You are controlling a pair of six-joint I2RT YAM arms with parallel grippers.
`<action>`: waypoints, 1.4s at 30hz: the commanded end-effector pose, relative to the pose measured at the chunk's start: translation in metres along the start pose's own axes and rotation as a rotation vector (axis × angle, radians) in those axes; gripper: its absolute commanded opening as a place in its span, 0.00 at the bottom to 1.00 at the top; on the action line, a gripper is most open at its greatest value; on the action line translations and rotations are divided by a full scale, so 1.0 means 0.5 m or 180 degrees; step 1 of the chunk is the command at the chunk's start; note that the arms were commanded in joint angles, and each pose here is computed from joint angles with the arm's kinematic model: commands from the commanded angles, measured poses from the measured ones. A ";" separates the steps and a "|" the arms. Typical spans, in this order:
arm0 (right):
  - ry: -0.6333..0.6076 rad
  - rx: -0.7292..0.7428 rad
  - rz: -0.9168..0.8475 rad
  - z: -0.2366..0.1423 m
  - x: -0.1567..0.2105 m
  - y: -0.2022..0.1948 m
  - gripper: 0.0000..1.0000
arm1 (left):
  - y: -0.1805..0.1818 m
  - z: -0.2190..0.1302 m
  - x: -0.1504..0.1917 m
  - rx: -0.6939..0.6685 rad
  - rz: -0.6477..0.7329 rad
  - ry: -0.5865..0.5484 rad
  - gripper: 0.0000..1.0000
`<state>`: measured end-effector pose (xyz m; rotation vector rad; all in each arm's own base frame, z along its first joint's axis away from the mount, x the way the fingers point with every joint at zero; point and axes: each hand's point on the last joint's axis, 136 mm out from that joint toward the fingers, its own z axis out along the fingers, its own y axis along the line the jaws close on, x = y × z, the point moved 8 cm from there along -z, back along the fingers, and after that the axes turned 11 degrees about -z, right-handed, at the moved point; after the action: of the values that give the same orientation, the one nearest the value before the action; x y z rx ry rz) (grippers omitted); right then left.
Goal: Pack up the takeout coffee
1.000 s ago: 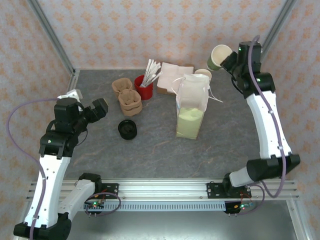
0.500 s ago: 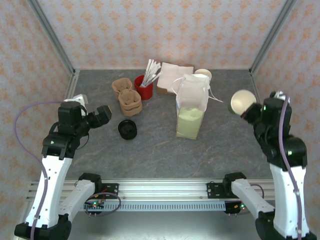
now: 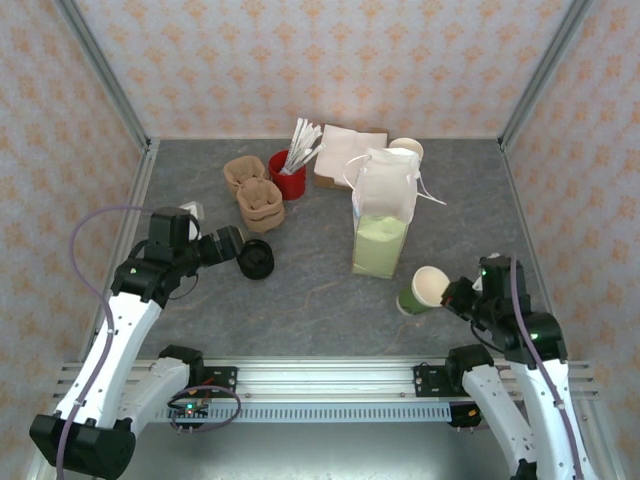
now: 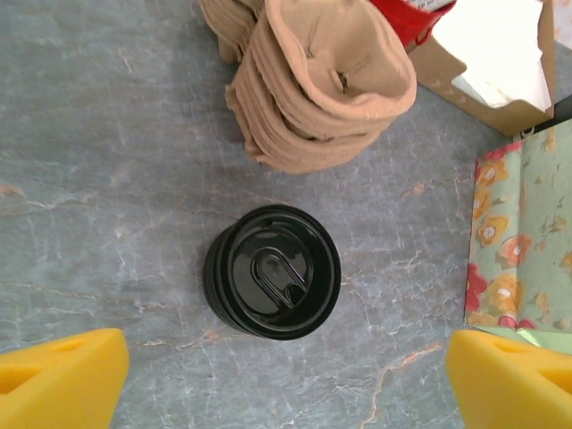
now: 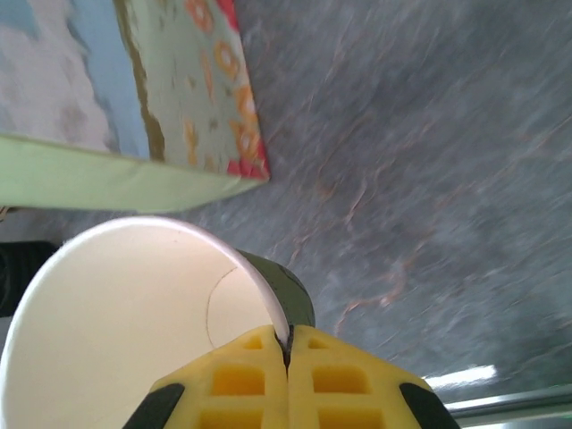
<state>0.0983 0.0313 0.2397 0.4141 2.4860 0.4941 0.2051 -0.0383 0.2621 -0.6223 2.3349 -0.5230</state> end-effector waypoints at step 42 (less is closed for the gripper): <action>-0.0158 -0.0068 -0.1620 0.249 0.090 0.459 0.00 | 0.037 0.194 0.054 -0.0799 -0.0245 0.0455 0.48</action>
<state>0.1692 0.2839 0.2162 -0.2246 2.4326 0.3512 0.2419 -0.0553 0.1692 -0.8411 2.5556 -0.3226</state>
